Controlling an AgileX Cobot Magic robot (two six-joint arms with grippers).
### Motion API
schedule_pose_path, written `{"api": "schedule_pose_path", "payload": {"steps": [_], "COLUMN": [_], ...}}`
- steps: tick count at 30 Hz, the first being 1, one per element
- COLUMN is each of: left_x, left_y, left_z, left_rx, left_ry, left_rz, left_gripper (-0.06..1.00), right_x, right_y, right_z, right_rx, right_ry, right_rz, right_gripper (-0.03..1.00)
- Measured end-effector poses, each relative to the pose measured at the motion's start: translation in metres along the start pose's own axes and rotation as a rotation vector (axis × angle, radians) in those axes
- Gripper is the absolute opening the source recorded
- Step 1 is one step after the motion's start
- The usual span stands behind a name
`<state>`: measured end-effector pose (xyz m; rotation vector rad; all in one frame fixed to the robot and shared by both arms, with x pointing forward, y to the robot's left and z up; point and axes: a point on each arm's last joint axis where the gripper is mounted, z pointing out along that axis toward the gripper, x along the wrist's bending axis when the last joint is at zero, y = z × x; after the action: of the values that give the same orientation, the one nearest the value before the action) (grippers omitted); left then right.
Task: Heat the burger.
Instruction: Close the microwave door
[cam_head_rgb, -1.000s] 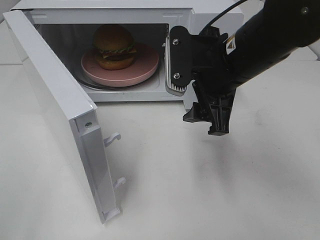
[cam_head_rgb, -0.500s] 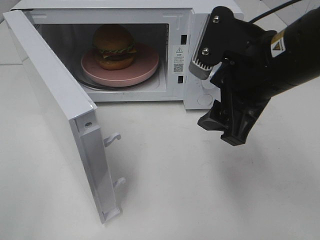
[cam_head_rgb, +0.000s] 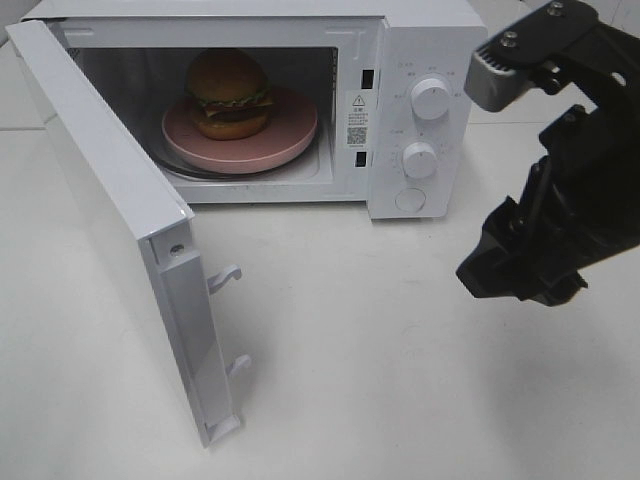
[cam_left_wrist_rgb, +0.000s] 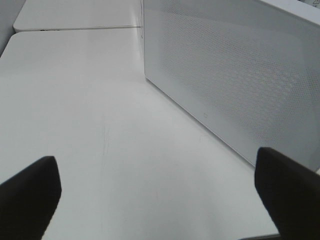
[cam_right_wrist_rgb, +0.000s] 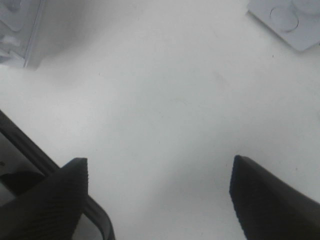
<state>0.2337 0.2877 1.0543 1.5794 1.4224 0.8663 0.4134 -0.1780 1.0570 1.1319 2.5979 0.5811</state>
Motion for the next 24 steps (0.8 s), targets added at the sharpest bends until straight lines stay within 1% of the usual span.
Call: {"api": "schedule_pose_path", "payload": {"steps": [1, 3, 4, 13, 15, 16, 18, 21, 23, 24], "left_x": [0.0, 0.0, 0.0, 0.0, 0.0, 0.0, 0.0, 0.0, 0.0, 0.0], "left_y": [0.0, 0.0, 0.0, 0.0, 0.0, 0.0, 0.0, 0.0, 0.0, 0.0], "left_z": [0.0, 0.0, 0.0, 0.0, 0.0, 0.0, 0.0, 0.0, 0.0, 0.0], "left_rx": [0.0, 0.0, 0.0, 0.0, 0.0, 0.0, 0.0, 0.0, 0.0, 0.0], "left_ry": [0.0, 0.0, 0.0, 0.0, 0.0, 0.0, 0.0, 0.0, 0.0, 0.0], "left_rz": [0.0, 0.0, 0.0, 0.0, 0.0, 0.0, 0.0, 0.0, 0.0, 0.0], "left_gripper": [0.99, 0.99, 0.99, 0.99, 0.99, 0.99, 0.99, 0.99, 0.99, 0.99], "right_x": [0.001, 0.001, 0.002, 0.004, 0.005, 0.005, 0.006, 0.006, 0.003, 0.003], "right_y": [-0.005, -0.007, -0.012, -0.024, -0.032, -0.032, -0.039, -0.042, -0.054, -0.054], "right_z": [-0.004, -0.006, -0.01, -0.029, -0.039, -0.039, -0.049, -0.053, -0.072, -0.072], "right_rx": [0.034, 0.043, 0.063, 0.076, 0.09, 0.09, 0.074, 0.066, 0.01, 0.01], "right_ry": [0.006, 0.007, 0.009, 0.009, 0.009, 0.009, 0.006, 0.005, -0.025, -0.025], "right_rz": [0.017, 0.023, 0.038, 0.065, 0.104, 0.104, 0.144, 0.156, 0.201, 0.201], "right_gripper": [0.75, 0.75, 0.75, 0.75, 0.75, 0.75, 0.75, 0.75, 0.75, 0.75]}}
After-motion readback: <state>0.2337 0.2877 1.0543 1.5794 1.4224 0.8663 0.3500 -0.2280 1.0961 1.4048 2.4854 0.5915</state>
